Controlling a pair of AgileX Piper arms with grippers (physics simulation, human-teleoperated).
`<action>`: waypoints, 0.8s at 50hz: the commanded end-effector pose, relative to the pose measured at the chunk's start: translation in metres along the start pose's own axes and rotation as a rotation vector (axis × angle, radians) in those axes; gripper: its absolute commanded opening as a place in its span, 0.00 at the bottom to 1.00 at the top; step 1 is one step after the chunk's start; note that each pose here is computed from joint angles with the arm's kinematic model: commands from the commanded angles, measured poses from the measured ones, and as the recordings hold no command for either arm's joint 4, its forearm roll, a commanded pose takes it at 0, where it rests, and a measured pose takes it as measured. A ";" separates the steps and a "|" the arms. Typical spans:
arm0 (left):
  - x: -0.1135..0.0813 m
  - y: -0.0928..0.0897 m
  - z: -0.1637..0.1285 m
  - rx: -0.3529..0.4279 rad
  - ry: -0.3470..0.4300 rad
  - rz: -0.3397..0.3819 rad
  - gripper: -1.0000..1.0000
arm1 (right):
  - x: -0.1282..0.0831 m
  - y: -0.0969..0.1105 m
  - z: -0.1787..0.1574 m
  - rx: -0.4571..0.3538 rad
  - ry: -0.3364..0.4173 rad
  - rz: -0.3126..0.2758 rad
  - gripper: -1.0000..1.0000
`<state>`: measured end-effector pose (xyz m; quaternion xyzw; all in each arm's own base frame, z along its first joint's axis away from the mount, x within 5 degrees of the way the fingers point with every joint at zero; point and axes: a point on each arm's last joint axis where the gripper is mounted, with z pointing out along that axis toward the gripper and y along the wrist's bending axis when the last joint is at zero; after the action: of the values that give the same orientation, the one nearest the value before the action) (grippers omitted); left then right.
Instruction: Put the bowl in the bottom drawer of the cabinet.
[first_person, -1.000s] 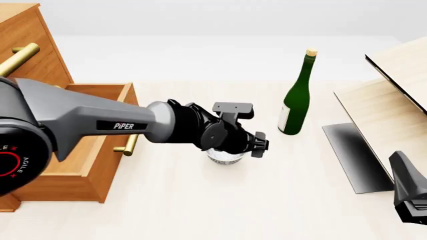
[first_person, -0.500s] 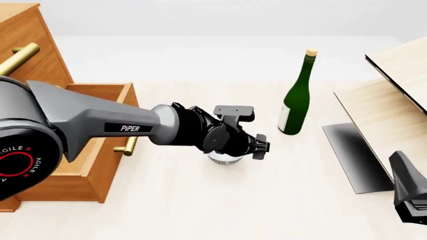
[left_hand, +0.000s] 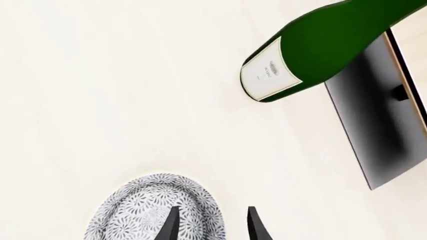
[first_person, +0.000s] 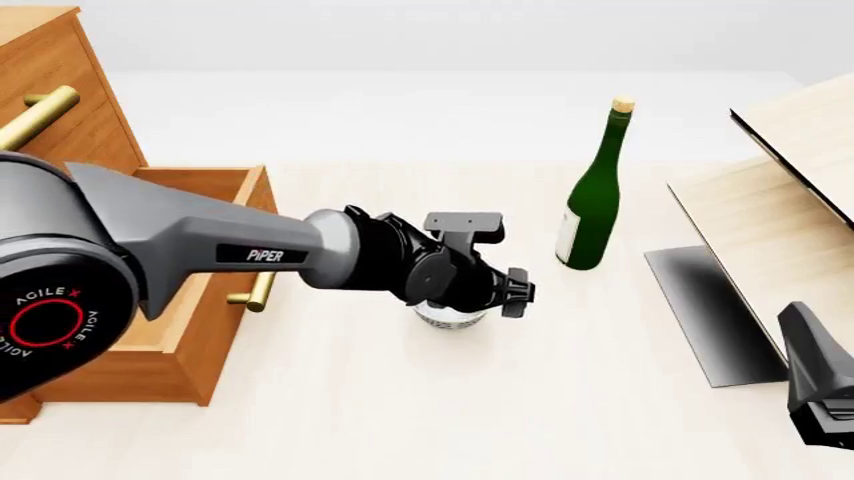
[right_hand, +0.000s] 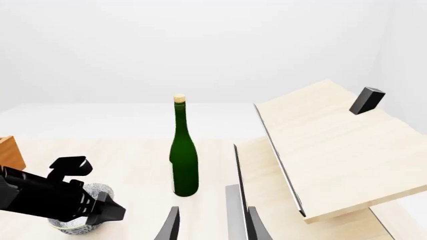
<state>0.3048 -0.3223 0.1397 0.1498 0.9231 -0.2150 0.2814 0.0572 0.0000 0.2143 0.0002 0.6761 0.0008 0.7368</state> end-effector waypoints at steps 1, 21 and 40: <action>0.001 0.000 0.002 0.000 0.001 -0.007 1.00 | 0.000 0.000 0.000 0.000 0.000 0.000 1.00; -0.006 -0.003 -0.005 0.007 -0.014 0.027 0.00 | 0.000 0.000 0.000 0.000 0.000 0.000 1.00; -0.033 0.012 -0.032 0.002 -0.098 0.036 0.00 | 0.000 0.000 0.000 0.000 0.000 0.000 1.00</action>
<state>0.3130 -0.3117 0.1638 0.1550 0.9112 -0.2196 0.3121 0.0572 0.0000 0.2143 0.0002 0.6761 0.0008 0.7368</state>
